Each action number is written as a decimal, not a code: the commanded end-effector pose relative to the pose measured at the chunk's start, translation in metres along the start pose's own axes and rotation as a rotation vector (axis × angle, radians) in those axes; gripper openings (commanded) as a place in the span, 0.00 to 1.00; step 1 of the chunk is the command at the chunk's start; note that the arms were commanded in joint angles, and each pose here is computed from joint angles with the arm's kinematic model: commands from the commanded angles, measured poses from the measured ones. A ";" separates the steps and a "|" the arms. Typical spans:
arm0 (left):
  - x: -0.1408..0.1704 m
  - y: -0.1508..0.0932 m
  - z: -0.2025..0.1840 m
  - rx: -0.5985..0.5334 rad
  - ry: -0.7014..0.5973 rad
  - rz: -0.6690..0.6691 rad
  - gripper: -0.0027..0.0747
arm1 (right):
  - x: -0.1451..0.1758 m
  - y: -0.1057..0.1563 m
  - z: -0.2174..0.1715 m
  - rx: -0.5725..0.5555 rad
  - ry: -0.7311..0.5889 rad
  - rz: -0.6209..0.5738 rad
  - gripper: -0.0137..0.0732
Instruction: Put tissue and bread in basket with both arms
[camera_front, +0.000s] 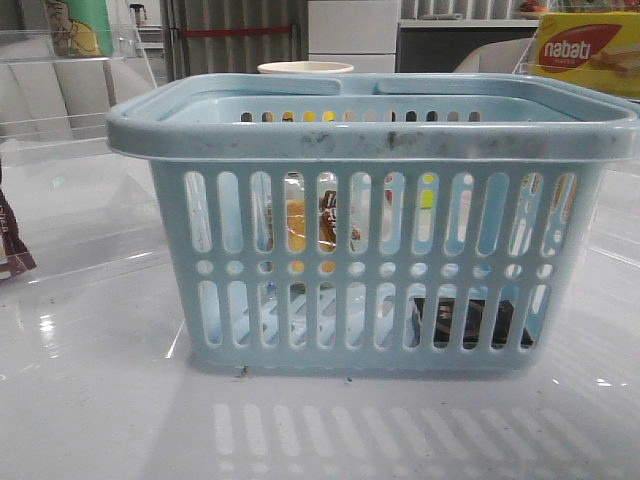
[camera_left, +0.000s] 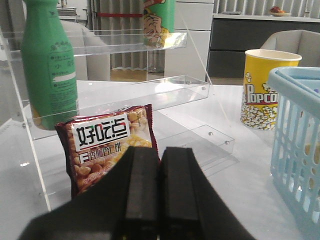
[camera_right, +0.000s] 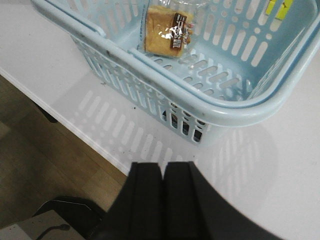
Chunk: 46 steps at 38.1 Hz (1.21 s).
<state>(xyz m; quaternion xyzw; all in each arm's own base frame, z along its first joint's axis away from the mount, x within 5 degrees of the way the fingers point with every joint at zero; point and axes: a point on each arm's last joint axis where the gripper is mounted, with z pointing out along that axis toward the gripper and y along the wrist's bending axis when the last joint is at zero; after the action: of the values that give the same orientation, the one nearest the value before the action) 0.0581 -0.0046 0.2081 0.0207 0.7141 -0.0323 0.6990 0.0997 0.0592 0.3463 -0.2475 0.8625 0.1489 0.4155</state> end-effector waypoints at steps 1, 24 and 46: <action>-0.011 0.001 -0.002 -0.017 -0.141 -0.022 0.15 | -0.012 -0.001 -0.006 0.013 -0.088 0.004 0.22; -0.007 0.000 -0.004 0.008 -0.177 -0.024 0.15 | -0.012 -0.001 -0.006 0.013 -0.086 0.004 0.22; -0.007 0.000 -0.004 0.008 -0.177 -0.024 0.15 | -0.011 -0.001 -0.006 0.013 -0.085 0.004 0.22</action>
<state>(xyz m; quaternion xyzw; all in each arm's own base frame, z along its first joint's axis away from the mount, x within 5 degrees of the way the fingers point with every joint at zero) 0.0561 -0.0046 0.2082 0.0200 0.6888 -0.0368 0.7237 0.0996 0.0592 0.3461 -0.2478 0.8629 0.1488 0.4145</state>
